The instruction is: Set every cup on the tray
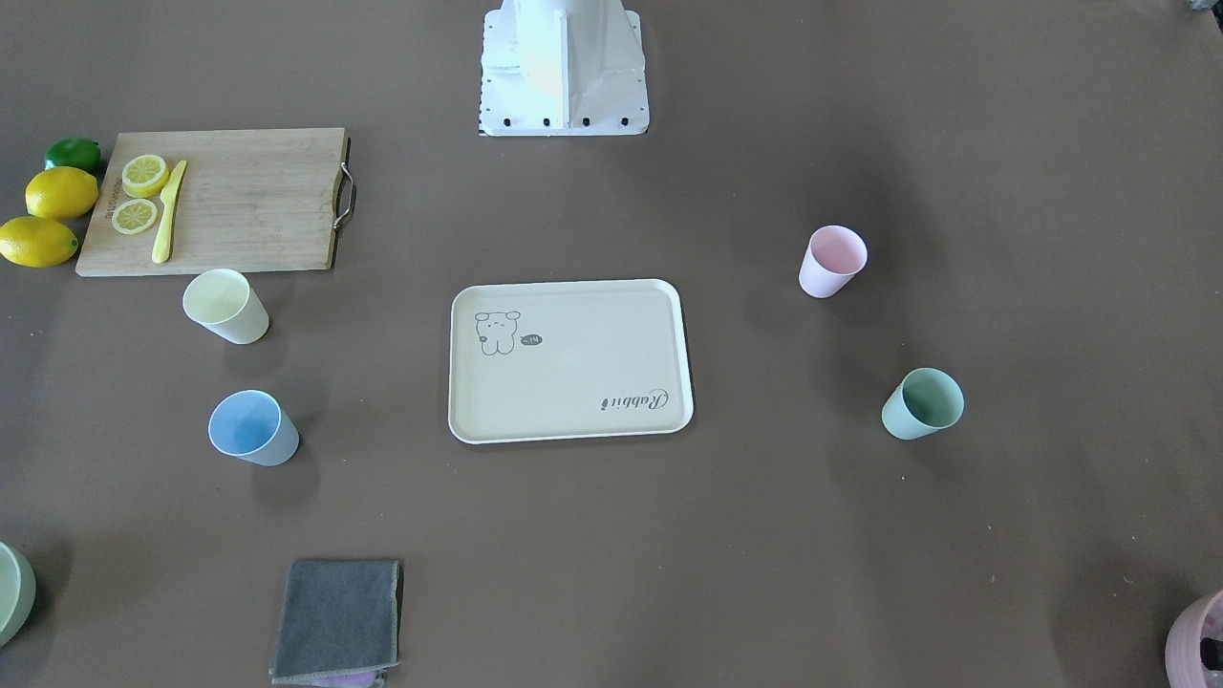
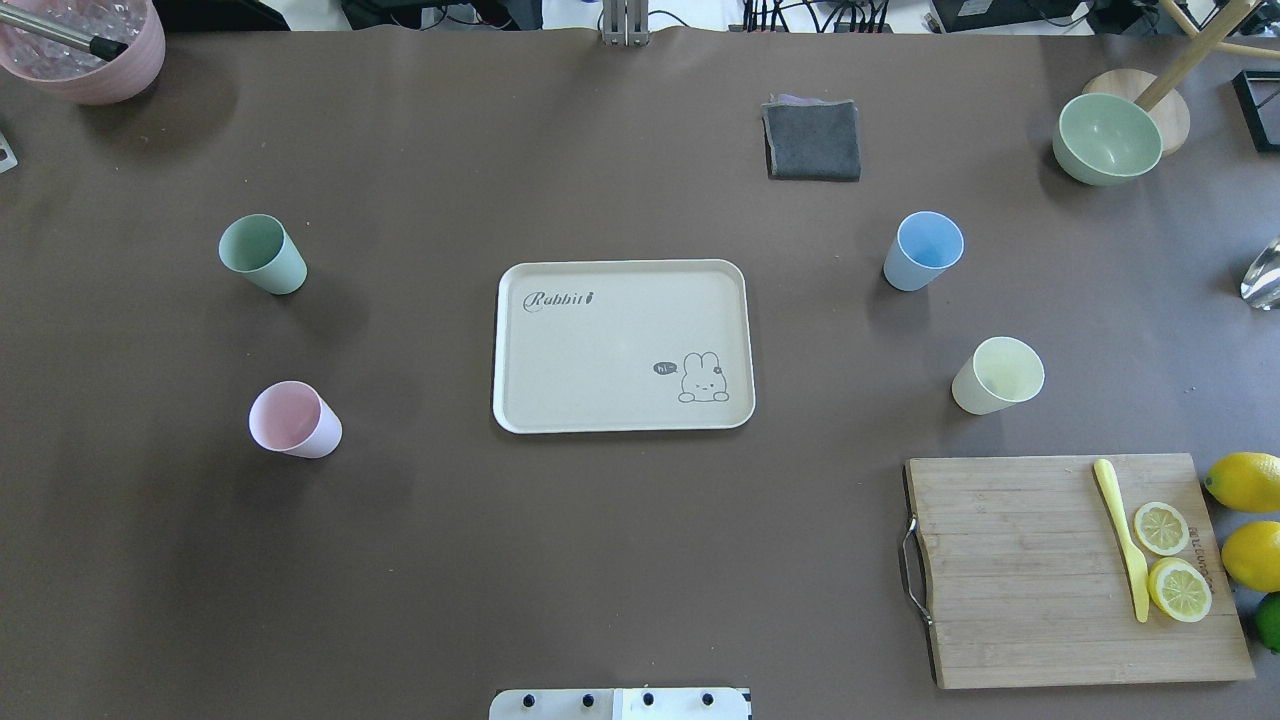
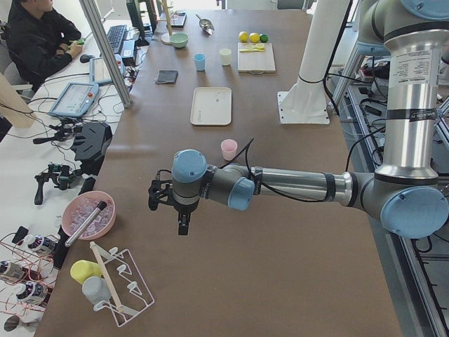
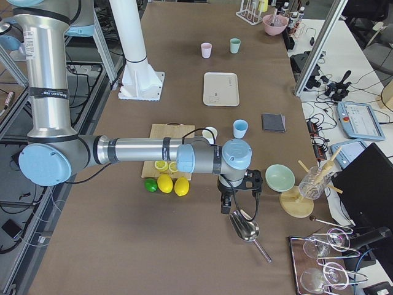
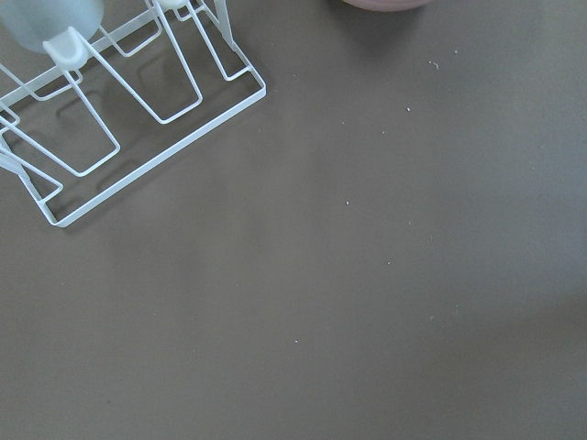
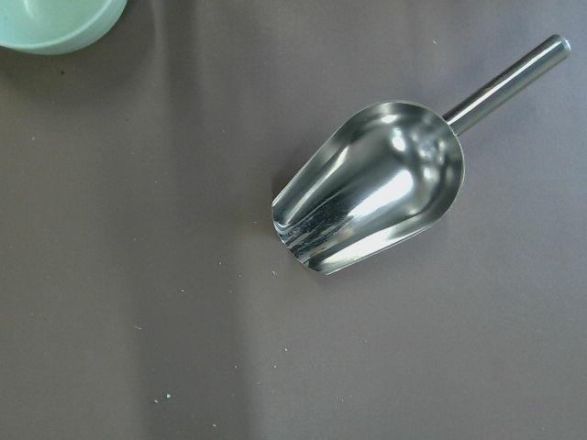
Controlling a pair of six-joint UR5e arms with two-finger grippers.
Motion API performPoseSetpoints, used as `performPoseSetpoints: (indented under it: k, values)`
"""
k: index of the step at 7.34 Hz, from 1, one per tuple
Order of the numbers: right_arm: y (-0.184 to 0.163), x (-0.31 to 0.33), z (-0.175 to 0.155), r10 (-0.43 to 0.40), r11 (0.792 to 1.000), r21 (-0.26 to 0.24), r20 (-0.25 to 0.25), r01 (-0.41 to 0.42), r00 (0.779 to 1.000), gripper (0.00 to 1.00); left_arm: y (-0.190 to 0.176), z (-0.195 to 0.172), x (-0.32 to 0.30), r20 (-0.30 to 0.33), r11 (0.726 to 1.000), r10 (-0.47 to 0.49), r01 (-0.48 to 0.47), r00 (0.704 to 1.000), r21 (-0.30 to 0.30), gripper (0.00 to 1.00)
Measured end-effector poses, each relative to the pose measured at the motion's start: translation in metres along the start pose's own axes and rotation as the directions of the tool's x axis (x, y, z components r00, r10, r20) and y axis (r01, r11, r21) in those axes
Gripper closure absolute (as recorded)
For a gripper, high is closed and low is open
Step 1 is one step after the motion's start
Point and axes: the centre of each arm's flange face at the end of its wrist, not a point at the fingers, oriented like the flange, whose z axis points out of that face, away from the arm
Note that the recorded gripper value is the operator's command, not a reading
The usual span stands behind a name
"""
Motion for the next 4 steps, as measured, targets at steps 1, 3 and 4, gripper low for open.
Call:
performPoseSetpoints:
  k: [1, 3, 4]
  values:
    - [0.0, -0.0004, -0.0004, -0.001, 1.0, 0.001, 0.0, 0.001, 1.0, 0.0, 0.0008, -0.0003, 0.0002, -0.002, 1.0, 0.0, 0.0, 1.0, 0.0, 0.02]
    - [-0.0008, -0.0018, -0.0018, -0.001, 1.0, 0.004, 0.0, 0.001, 1.0, 0.0, 0.0008, -0.003, 0.0041, -0.013, 1.0, 0.007, -0.007, 1.0, 0.004, 0.02]
    - [-0.0016, -0.0036, -0.0029, -0.003, 1.0, 0.006, 0.001, 0.003, 1.0, 0.0, -0.0025, -0.0049, 0.0079, -0.022, 1.0, 0.015, -0.015, 1.0, 0.009, 0.02]
